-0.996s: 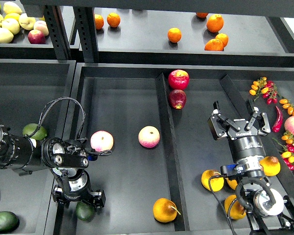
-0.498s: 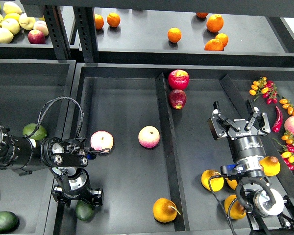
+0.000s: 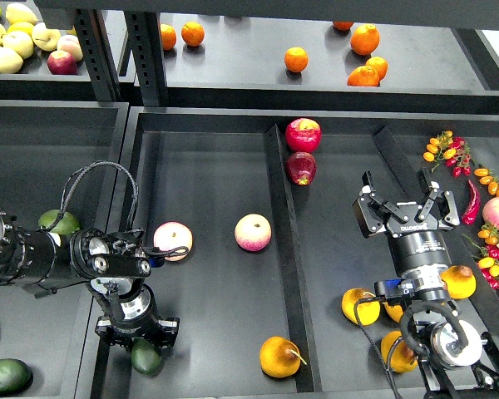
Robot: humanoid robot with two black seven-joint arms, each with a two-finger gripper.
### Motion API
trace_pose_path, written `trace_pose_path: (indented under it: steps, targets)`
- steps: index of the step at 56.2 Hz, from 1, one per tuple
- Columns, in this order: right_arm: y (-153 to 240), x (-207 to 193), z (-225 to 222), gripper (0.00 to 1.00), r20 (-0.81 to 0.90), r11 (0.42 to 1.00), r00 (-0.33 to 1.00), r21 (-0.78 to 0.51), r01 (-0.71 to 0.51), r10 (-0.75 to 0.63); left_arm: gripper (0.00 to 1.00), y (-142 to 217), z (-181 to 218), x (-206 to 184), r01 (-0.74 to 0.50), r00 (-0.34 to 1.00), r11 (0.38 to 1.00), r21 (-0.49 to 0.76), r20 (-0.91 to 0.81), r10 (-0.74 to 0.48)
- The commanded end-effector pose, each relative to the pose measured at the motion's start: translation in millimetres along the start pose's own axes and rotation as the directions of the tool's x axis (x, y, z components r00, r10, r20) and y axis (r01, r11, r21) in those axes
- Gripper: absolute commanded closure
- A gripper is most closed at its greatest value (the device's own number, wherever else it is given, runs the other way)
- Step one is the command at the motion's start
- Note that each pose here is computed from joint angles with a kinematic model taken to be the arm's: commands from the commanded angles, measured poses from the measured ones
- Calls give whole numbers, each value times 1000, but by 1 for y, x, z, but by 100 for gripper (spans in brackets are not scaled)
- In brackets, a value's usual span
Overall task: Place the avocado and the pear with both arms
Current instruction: 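Lift the avocado with the left gripper and carry it to the avocado bin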
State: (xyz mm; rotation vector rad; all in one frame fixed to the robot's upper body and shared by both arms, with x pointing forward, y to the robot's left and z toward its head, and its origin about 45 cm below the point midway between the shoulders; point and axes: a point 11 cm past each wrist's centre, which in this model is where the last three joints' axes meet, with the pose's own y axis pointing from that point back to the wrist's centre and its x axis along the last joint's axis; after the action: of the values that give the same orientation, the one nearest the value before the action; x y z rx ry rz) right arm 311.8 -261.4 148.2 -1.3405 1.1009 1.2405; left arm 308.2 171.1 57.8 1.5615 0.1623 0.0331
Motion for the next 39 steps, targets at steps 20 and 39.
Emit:
trace_pose_path:
  steps: [20,39]
  targets:
    - [0,0,0,0,0,1000,1000,-1,2,-2,64,64,25,49,-123,991,987,-106,-72,116]
    - [0,-2,0,0,0,1000,1000,0,12,-12,63,93,-74,91,-226,940,974,-27,-270,210]
